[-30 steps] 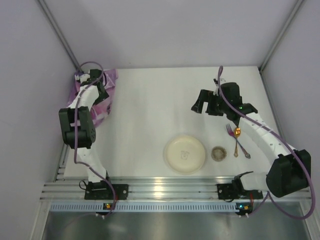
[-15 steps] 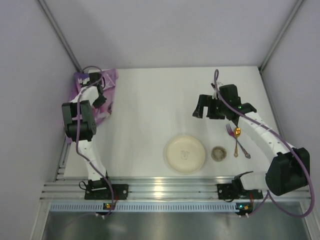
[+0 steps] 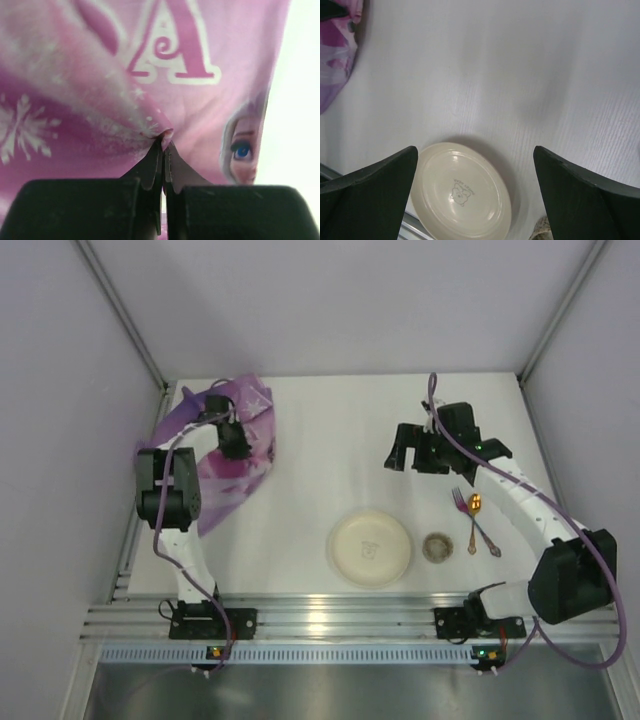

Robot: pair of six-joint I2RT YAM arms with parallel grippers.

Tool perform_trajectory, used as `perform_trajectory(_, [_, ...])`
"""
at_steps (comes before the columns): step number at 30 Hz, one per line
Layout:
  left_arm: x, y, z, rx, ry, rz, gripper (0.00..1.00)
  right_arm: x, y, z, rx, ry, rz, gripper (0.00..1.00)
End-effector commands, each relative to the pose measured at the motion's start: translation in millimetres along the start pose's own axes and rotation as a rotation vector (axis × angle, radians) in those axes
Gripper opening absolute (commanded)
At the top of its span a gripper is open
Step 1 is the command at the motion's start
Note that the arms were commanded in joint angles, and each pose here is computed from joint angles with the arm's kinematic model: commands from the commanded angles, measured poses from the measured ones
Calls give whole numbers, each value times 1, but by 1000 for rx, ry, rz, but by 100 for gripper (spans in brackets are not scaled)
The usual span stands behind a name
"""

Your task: Set the dinner table for one person

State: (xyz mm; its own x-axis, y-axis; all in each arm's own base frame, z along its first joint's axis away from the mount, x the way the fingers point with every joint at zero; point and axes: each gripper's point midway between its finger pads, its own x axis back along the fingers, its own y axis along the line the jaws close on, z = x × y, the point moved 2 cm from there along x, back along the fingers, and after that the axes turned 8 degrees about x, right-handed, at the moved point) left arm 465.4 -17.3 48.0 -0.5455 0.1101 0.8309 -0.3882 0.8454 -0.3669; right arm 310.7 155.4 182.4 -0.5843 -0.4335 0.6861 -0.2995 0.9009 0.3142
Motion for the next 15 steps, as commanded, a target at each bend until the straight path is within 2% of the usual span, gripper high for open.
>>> perform_trajectory(1, [32, -99, 84, -348, 152, 303, 0, 4, 9, -27, -14, -54, -17, 99])
perform_trajectory(3, [38, -117, 127, -419, 216, 331, 0, 3, 11, -31, -20, -60, -22, 99])
perform_trajectory(6, [51, -127, 148, -392, 224, 328, 0, 1, 14, -36, -36, -62, -32, 99])
perform_trajectory(7, [54, -131, 152, -390, 226, 337, 30, -3, 14, -36, -41, -55, -38, 99])
perform_trajectory(8, [62, -133, 150, -384, 211, 343, 43, -4, 15, -38, -49, -56, -42, 99])
perform_trajectory(9, [66, -136, 146, -375, 196, 347, 61, -5, 16, -41, -54, -61, -45, 99])
perform_trajectory(10, [71, -138, 143, -374, 183, 349, 98, -11, 16, -43, -62, -58, -51, 99])
perform_trajectory(15, [109, -143, 114, -360, 65, 308, 98, -30, 17, -55, -92, -52, -57, 100])
